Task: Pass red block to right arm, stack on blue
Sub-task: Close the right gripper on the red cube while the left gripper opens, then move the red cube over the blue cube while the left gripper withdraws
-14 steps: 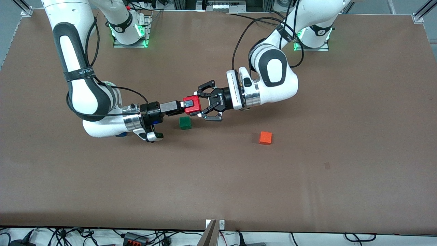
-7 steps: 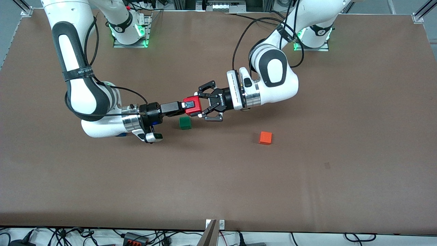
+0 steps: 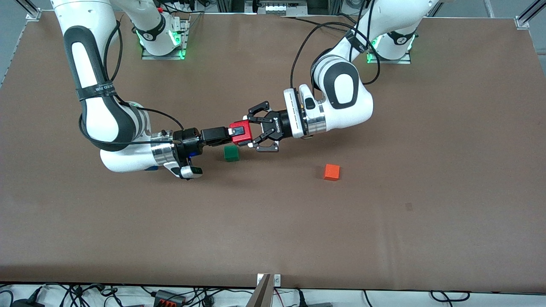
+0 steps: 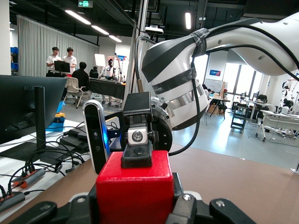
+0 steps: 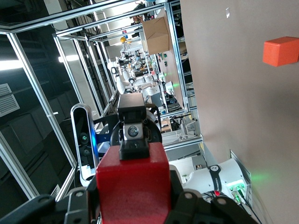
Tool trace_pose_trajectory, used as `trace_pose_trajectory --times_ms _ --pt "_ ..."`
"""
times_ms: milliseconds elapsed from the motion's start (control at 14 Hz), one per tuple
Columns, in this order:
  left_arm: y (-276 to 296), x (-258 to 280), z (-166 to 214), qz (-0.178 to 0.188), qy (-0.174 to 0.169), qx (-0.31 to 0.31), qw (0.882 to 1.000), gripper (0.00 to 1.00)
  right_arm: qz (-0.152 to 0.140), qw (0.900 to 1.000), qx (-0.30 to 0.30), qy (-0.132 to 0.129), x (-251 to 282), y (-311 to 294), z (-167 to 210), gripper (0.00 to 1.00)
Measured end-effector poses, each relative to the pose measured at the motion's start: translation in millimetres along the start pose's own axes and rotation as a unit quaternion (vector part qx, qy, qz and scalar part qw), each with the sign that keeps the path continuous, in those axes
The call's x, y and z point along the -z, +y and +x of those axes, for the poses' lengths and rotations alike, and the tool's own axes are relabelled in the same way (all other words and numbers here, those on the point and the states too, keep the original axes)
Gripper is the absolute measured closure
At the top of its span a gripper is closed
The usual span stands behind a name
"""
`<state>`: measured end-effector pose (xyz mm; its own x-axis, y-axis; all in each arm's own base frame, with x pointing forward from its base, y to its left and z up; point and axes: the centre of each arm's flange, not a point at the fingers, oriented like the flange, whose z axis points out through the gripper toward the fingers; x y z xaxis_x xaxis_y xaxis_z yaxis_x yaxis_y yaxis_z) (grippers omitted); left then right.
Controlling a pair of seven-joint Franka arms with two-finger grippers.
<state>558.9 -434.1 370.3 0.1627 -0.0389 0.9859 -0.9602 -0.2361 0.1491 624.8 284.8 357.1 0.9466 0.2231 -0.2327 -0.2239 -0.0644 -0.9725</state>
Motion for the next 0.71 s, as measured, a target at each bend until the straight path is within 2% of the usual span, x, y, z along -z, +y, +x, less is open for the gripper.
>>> trace_pose_trajectory --times_ms 143,357,571,714 --pt "0 0 0 0.000 0.000 -0.003 1.000 0.30 0.000 1.000 -0.002 0.000 0 -1 0 0.43" --pt "-3 2 1 0.002 0.001 -0.004 1.000 0.01 0.000 1.000 -0.001 0.000 0 -2 0 0.44" --pt "-6 6 7 0.006 0.004 -0.009 1.000 0.00 -0.005 1.000 0.004 0.000 1 -6 1 0.44" --pt "-13 11 10 0.009 0.001 -0.019 1.000 0.00 -0.030 0.999 0.017 -0.007 4 -15 2 0.44"
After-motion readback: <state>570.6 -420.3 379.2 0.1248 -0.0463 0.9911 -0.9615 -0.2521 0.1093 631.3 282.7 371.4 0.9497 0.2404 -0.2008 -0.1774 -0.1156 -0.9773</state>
